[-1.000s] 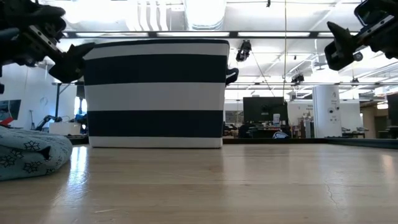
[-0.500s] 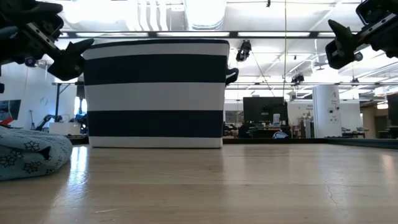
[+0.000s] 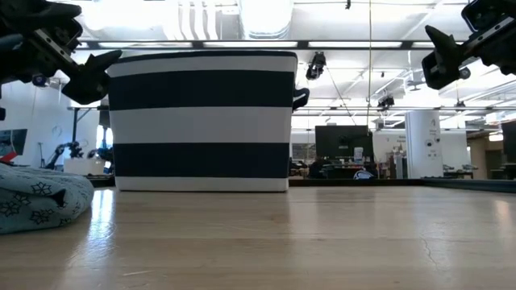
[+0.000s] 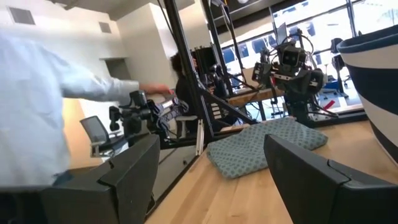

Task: Pick & place medical supplies in basket/bin
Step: Return to Home Position

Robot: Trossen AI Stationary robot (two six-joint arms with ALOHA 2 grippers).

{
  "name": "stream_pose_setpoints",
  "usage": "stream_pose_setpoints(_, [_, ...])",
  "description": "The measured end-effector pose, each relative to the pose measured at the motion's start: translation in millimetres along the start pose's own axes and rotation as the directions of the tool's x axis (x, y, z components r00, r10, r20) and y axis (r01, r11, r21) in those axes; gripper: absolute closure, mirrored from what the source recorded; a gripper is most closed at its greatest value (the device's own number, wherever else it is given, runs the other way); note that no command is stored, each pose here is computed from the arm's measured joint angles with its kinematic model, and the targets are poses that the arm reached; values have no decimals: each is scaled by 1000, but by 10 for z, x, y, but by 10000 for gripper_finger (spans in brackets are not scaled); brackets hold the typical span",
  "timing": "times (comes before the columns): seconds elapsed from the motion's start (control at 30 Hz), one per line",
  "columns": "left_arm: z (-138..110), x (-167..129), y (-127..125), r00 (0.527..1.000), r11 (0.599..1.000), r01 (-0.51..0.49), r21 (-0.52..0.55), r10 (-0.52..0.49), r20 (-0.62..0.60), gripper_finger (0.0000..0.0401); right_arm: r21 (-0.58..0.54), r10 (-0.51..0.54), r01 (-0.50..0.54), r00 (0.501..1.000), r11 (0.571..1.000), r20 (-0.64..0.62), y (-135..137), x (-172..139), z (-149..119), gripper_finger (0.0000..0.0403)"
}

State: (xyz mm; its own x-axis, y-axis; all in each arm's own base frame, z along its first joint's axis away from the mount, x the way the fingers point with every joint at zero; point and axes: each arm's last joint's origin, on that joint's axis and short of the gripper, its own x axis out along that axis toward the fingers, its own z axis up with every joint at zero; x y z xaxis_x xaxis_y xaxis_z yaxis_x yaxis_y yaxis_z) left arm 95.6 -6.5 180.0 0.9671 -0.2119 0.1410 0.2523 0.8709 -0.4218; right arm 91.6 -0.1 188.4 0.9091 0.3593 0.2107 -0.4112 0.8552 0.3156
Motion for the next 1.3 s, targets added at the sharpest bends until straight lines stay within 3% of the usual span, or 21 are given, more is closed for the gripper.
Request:
stream_pose_setpoints(0.43, [-123, 93, 85, 987, 997, -75, -28, 70, -142, 105, 0, 4, -4, 1000, 1000, 0, 3, 1, 0, 131])
stream_pose_setpoints(0.67, [-202, 134, 135, 968, 992, -120, -40, 108, -226, 105, 30, 128, -126, 991, 992, -39, 110, 37, -43, 125])
stream_pose_setpoints(1.3, [-404, 198, 252, 890, 972, -227, -52, 186, -416, 105, 40, 124, -122, 991, 992, -55, 103, 47, -59, 127])
